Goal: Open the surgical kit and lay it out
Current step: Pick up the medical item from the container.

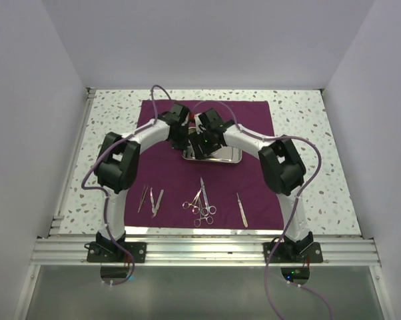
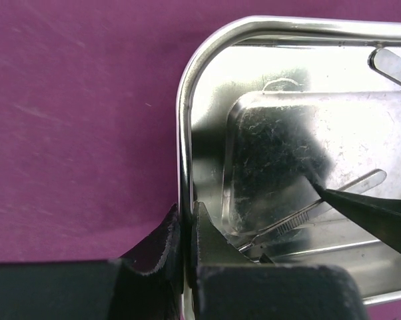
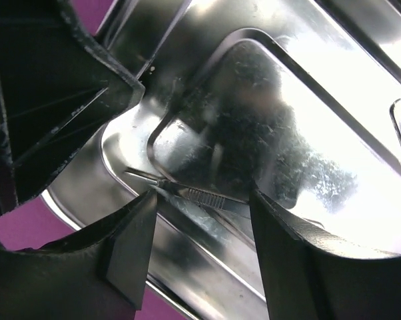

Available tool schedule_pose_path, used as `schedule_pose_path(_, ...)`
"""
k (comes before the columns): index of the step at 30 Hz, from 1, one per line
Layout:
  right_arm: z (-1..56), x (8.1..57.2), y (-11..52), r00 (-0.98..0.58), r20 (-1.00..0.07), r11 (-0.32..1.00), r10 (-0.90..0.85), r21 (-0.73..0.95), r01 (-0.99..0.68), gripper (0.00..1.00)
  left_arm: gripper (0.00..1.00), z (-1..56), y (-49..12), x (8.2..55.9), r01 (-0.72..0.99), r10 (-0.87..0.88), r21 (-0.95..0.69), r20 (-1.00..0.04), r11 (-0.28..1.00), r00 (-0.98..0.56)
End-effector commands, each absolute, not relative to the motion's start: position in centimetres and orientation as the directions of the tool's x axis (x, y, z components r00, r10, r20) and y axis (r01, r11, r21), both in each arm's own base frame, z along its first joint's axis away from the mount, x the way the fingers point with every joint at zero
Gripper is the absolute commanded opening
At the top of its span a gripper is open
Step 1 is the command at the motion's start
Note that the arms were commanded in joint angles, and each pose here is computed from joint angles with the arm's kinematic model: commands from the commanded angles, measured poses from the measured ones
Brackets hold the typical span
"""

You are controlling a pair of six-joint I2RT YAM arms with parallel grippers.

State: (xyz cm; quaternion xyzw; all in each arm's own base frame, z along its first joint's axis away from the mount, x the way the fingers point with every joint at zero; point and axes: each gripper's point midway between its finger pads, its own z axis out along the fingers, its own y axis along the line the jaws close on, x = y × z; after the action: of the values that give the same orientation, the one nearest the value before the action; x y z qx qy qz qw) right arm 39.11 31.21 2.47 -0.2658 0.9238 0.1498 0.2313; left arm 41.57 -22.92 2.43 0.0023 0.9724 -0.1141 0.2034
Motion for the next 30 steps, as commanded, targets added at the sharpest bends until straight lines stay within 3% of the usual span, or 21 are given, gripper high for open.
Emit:
schedule_pose_path(1, -4.9, 35.1, 27.4, -0.847, -0.235, 0.867, -0.477, 0.033, -0.498, 0.63, 0.0, -0.3, -22.1, 40.0, 0.026, -0.036, -0.176, -0.343, 0.984, -0.939)
schedule_pose_path(12, 3.7, 41.8, 26.7, -0.822, -0.48, 0.951, -0.307, -0.121, -0.284, 0.64, 0.0, 0.4, -22.5, 41.0, 0.034, -0.034, -0.182, -0.359, 0.983, -0.933)
schedule_pose_path(22, 2.7, 47.1, 18.5, -0.845, -0.5, 0.975, -0.187, -0.197, -0.099, 0.65, 0.0, 1.4, -22.2, 40.3, 0.043, -0.026, -0.179, -0.362, 0.983, -0.932)
schedule_pose_path(30, 1.0, 48.8, 18.2, -0.848, -0.494, 0.978, -0.193, -0.171, -0.123, 0.64, 0.0, 2.1, -21.5, 40.2, 0.042, -0.018, -0.153, -0.373, 0.987, -0.928)
